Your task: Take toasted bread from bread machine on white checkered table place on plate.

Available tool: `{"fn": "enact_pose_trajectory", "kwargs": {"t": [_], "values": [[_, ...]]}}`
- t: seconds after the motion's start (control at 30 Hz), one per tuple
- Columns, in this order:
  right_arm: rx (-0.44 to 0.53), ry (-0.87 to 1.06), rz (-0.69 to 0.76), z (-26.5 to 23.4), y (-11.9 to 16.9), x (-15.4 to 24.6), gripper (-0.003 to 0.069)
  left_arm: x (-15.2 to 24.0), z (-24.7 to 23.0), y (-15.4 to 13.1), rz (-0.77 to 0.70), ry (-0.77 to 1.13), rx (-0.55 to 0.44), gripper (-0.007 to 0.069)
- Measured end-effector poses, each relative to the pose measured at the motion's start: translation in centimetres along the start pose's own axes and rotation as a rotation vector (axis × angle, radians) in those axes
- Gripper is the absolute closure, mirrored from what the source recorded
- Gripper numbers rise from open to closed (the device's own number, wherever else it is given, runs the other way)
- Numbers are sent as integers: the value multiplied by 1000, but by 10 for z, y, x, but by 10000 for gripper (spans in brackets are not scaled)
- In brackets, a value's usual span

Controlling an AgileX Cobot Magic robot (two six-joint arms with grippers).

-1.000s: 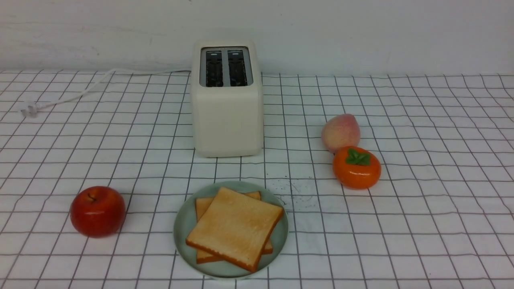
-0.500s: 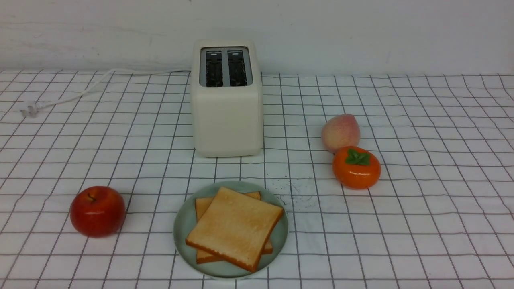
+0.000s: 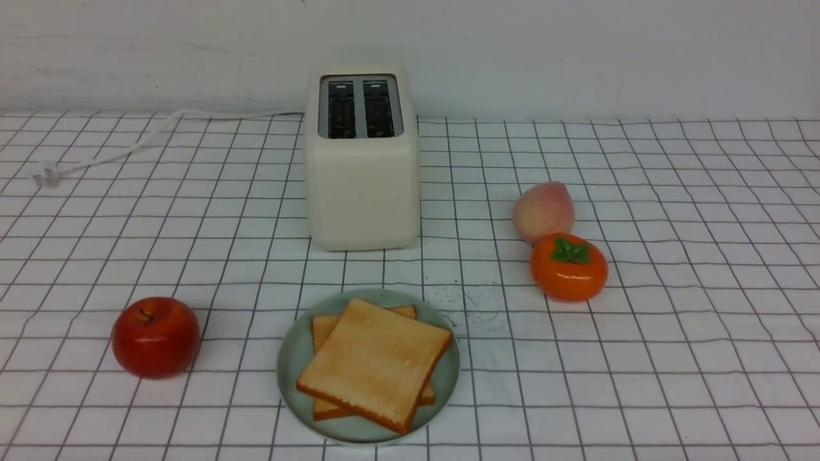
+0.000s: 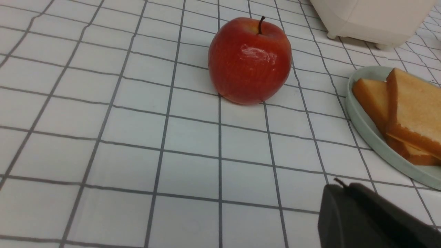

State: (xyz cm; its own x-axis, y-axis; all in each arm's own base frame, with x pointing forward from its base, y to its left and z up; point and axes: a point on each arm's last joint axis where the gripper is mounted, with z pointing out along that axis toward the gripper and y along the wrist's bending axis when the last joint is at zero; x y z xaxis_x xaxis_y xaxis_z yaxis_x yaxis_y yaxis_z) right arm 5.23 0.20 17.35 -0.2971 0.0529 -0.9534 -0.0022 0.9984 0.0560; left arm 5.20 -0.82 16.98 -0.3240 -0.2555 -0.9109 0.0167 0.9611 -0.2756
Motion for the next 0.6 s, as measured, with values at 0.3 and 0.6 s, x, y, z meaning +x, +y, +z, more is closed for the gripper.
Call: {"fn": "enact_pose_trajectory", "kwargs": {"t": [0.3, 0.6], "values": [[0, 0, 0, 0, 0, 0, 606, 0, 0, 0, 1, 0, 0, 637], [-1, 0, 2, 0, 0, 0, 594, 0, 0, 0, 1, 0, 0, 636]]}}
